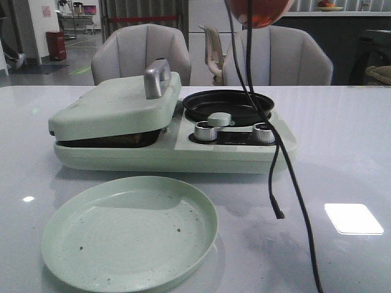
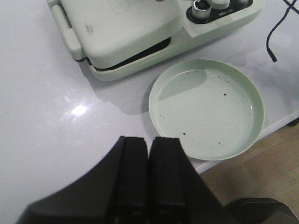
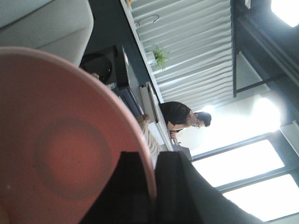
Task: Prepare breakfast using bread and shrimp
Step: 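Tilt the pink bowl over the black frying pan to pour the shrimp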
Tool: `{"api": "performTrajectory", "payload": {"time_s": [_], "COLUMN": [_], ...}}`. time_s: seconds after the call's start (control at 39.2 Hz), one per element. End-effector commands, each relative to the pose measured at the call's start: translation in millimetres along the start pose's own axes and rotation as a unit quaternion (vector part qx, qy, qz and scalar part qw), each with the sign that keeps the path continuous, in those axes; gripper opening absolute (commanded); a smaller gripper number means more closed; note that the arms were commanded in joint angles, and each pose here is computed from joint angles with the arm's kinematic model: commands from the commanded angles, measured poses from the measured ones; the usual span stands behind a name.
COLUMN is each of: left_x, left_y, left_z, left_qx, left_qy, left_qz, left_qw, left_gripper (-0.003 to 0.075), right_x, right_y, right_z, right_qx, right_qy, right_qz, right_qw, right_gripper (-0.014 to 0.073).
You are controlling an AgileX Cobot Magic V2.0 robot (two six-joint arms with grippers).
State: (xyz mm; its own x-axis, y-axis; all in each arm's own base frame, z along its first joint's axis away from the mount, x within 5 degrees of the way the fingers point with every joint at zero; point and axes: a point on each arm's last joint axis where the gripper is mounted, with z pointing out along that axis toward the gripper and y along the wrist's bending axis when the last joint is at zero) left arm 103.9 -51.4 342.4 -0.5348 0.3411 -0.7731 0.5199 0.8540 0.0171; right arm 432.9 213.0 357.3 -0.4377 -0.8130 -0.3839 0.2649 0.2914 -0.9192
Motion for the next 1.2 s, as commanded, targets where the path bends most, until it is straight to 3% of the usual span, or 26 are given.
{"api": "performTrajectory", "payload": {"time_s": [0.0,0.41,0.74,0.97,1.17], "left_x": [-12.6,-12.6,-12.6,-12.6,-12.6], "left_y": [-0.5,-0.5,-0.5,-0.5,-0.5], "left_z": [-6.0,-6.0,-6.0,-6.0,-6.0], "left_qx": [-0.001,-0.001,-0.001,-0.001,-0.001], "left_qy": [-0.051,-0.051,-0.051,-0.051,-0.051], "left_qz": [-0.006,-0.006,-0.006,-0.006,-0.006], "left_qw": [0.999,0.999,0.999,0.999,0.999], "left_gripper": [0.0101,0.0101,0.0101,0.0101,0.0101], "right_x": [-5.6,-11.3,-12.4,-1.1,31.0], "right_y": [-63.8,-92.9,-90.3,-85.3,-110.4], "right_z": [-10.7,-17.5,-17.1,-17.2,-18.5], "right_qx": [0.072,0.093,0.088,-0.004,-0.086], "right_qy": [-0.028,-0.027,-0.030,0.026,0.122], "right_qz": [0.040,0.088,0.089,0.144,0.204], "right_qw": [0.996,0.991,0.992,0.989,0.967], "right_gripper": [0.0042,0.0042,0.0042,0.0042,0.0042]}}
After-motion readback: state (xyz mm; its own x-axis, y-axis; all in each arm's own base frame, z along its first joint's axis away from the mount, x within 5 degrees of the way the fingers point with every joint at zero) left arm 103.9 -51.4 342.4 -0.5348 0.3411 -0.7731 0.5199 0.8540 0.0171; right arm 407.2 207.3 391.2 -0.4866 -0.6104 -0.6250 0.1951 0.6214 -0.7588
